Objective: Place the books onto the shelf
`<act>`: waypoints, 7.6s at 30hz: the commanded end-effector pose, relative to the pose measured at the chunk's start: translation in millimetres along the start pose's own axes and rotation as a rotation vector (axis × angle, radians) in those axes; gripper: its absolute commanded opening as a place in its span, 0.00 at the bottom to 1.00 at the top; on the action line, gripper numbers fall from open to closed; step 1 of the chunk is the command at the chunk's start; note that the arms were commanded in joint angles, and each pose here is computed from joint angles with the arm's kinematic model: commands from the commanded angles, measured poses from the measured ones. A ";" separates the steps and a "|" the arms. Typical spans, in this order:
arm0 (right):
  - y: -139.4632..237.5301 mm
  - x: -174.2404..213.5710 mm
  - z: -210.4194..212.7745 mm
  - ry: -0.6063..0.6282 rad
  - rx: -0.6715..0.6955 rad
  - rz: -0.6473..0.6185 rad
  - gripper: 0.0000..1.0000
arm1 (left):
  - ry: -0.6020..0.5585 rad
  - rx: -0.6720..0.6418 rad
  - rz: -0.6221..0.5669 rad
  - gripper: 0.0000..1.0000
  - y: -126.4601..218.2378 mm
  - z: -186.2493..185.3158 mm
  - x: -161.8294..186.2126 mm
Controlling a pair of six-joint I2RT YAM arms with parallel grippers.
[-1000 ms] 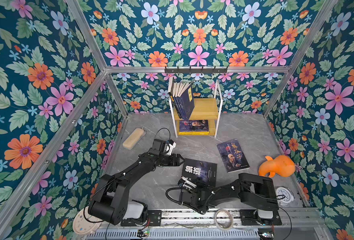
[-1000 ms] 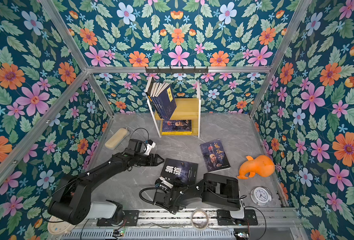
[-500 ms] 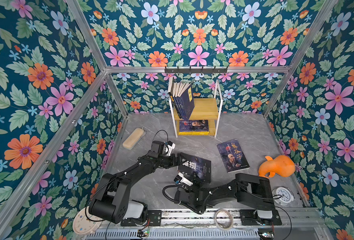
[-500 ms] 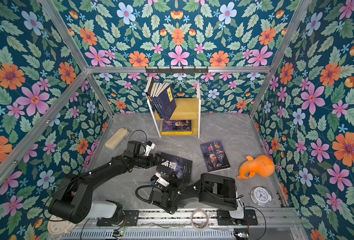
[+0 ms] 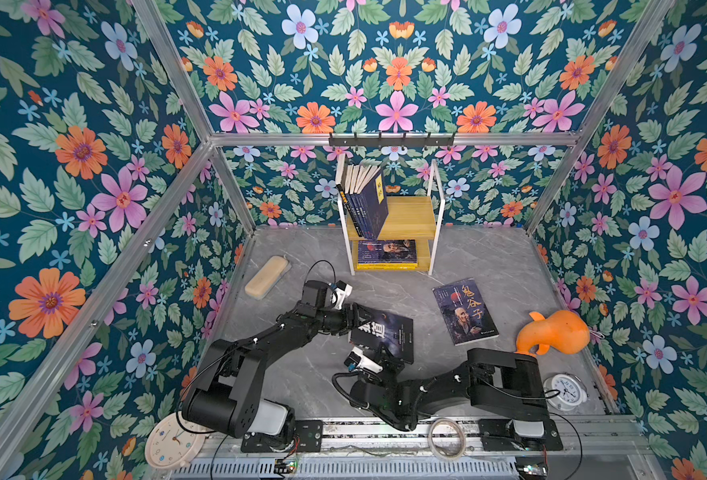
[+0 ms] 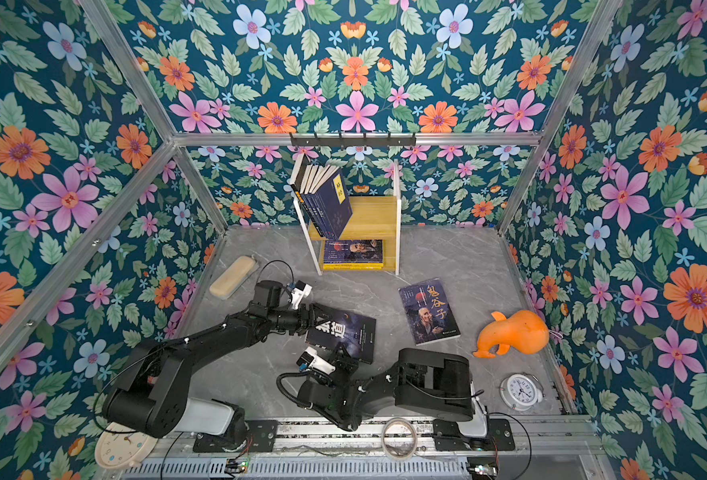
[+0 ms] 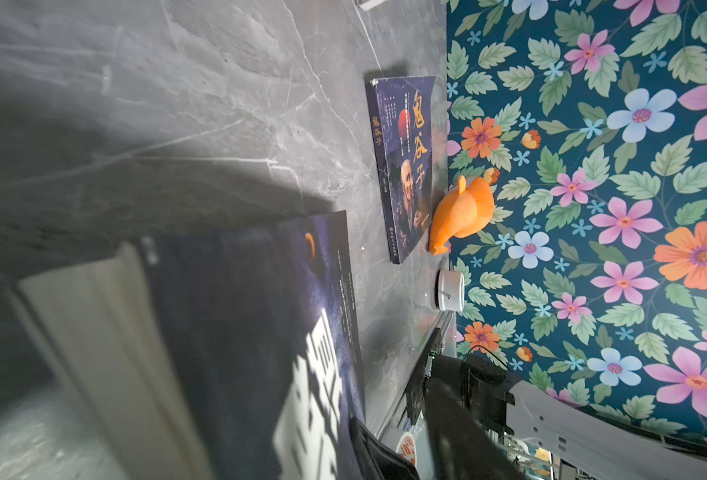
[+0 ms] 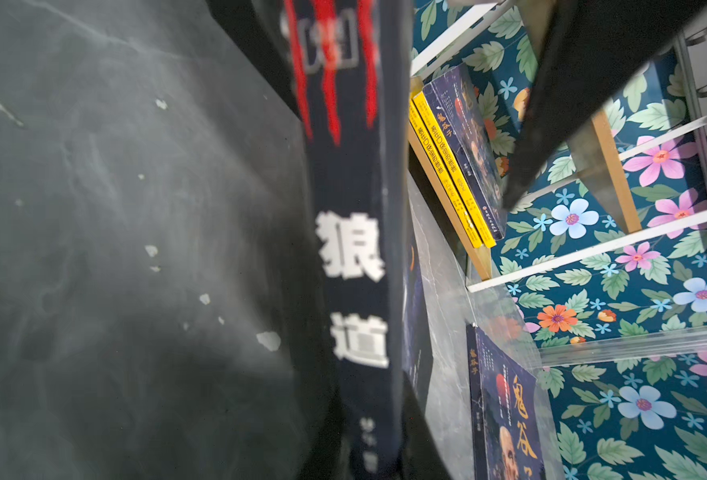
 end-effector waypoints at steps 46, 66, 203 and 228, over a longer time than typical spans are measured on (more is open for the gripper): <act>-23.8 14.7 -73.7 0.353 -0.028 -0.128 0.00 | -0.322 -0.097 -0.354 0.90 88.4 -14.1 -35.7; -66.3 40.0 -173.2 0.337 0.035 -0.011 0.00 | -0.445 -0.214 -0.573 1.00 154.5 -22.9 -60.3; -206.6 41.1 -146.9 0.293 -0.666 0.005 0.63 | -0.478 -0.167 -0.494 1.00 135.5 -24.0 -45.5; -254.8 37.4 -167.0 0.348 -0.505 0.026 0.39 | -0.475 -0.167 -0.495 1.00 135.8 -23.8 -46.1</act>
Point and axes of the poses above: each gripper's point midway between its finger pads, its own y axis back along the fingers, its own z axis along the line the jaws close on, x = y × z, the point moved 2 cm from there along y, back along the fingers, and after that the axes turned 12 degrees about y, right-handed, at the moved point
